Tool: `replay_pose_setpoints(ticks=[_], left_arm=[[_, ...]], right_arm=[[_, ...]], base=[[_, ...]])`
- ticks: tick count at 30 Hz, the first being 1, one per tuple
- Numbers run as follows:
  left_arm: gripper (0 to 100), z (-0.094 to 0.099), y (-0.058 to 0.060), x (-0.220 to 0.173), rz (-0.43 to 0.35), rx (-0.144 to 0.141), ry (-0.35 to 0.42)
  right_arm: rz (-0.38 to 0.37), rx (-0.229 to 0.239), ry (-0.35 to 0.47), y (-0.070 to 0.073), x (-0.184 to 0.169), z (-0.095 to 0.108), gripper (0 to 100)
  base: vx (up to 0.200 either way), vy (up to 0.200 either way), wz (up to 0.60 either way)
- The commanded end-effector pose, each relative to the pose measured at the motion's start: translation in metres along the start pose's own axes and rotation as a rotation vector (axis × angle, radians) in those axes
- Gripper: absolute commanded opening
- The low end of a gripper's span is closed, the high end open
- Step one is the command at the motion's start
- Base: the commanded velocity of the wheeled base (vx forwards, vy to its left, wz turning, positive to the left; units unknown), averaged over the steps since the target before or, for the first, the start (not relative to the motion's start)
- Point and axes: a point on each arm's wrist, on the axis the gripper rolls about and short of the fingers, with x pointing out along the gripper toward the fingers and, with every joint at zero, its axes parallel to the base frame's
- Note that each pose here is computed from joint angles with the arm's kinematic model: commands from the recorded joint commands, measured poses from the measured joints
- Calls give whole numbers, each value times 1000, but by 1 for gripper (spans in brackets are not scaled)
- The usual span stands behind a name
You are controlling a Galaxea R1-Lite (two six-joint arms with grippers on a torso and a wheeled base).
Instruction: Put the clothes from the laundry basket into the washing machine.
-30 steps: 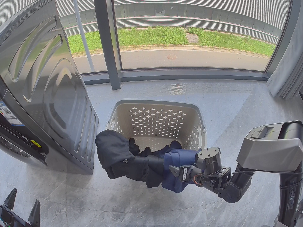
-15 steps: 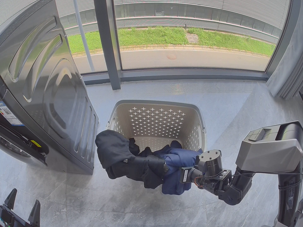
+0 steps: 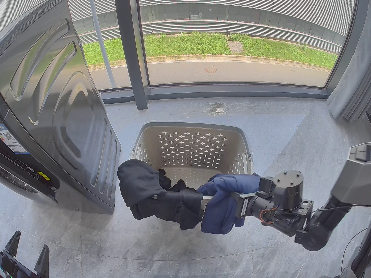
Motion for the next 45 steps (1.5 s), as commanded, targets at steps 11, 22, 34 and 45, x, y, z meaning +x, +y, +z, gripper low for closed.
replay_pose_setpoints(ticks=[11, 22, 34, 45], left_arm=[[100, -5, 0, 0, -6, 20, 0], [100, -5, 0, 0, -9, 28, 0], [100, -5, 0, 0, -9, 28, 0], [100, -5, 0, 0, -7, 30, -2]], right_arm=[[246, -5, -337, 35, -110, 73, 0], [325, -85, -363, 42, -113, 69, 0], [387, -146, -371, 44, -113, 67, 0], [390, -151, -436, 46, -114, 75, 0]], base=[[0, 0, 0], [0, 0, 0], [0, 0, 0], [0, 0, 0]])
